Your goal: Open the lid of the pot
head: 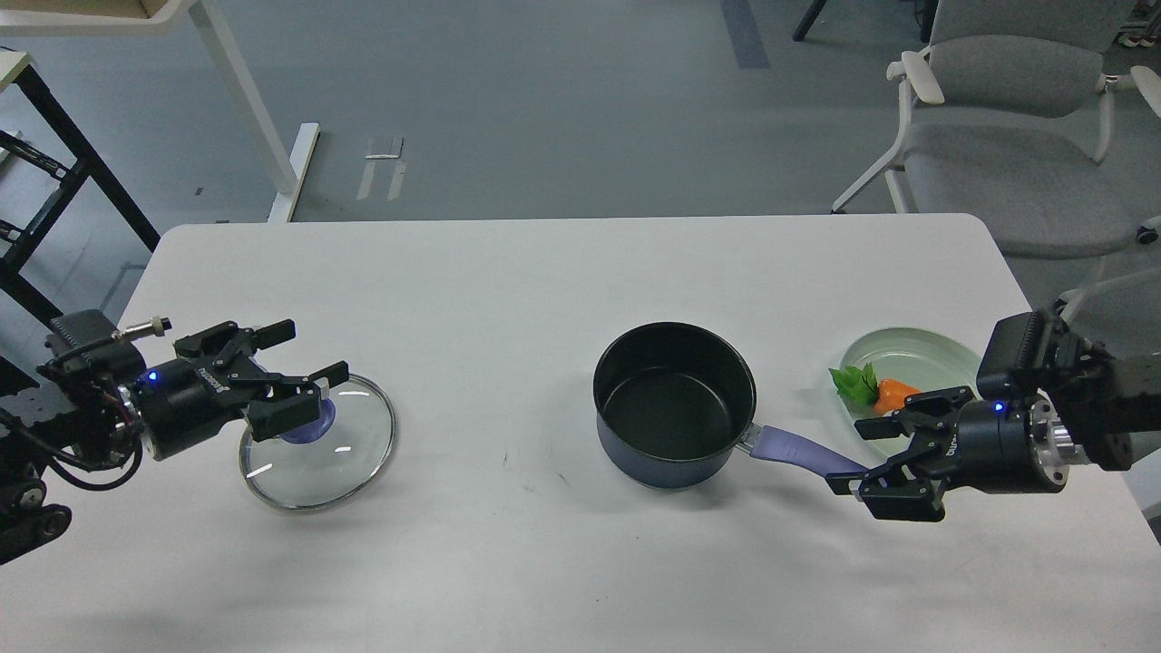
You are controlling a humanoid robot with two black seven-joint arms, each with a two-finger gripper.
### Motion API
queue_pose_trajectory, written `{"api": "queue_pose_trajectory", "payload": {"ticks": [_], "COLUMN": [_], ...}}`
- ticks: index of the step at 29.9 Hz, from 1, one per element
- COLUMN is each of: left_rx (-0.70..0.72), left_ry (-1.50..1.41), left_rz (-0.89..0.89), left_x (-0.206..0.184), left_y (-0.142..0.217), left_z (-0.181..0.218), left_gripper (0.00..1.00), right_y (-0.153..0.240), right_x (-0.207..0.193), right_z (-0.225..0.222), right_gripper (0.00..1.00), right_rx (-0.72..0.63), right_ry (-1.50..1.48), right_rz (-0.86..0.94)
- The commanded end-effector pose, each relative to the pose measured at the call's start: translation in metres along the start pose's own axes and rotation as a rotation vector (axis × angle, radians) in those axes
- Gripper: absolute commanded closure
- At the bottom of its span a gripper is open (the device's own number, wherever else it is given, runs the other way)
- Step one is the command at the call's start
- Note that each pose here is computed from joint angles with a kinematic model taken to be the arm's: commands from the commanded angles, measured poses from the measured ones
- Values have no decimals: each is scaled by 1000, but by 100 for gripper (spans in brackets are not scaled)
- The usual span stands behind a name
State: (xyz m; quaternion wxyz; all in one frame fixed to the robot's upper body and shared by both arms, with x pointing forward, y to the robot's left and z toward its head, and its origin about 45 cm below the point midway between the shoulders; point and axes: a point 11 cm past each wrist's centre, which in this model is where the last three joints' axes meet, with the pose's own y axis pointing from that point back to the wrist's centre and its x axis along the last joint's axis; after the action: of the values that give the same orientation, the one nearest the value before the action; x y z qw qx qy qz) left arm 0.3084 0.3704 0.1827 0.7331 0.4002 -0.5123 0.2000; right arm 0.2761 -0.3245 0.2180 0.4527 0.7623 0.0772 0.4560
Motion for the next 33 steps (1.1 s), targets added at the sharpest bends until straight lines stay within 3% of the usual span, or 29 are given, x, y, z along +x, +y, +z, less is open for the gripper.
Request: {"api": "queue_pose_trajectory", "payload": {"ticks": [1,7,14,18,26,33], "left_rx": [29,103,140,159,165,99], "left_ry": [81,463,1124,1303,1456,1554], "left_rz": [33,131,428,537,652,596], "left_x": [17,45,80,85,84,64], "left_y": [-5,-11,-12,-7,-22,-38], "left_z": [-6,-20,-42,-53,-67,-69], "left_gripper": [1,1,1,1,1,1], "right_y": [15,34,48,45,15,-10], "right_x": [22,59,96,109,106,107], "right_z": [8,26,61,81,111,124], "right_gripper": [2,2,2,2,2,0], "right_rx": [-18,2,59,101,145,136], "right_ry": [-78,-364,-808,-1083,-1441,-1508], "right_rz": [89,334,755,970,1140,1178]}}
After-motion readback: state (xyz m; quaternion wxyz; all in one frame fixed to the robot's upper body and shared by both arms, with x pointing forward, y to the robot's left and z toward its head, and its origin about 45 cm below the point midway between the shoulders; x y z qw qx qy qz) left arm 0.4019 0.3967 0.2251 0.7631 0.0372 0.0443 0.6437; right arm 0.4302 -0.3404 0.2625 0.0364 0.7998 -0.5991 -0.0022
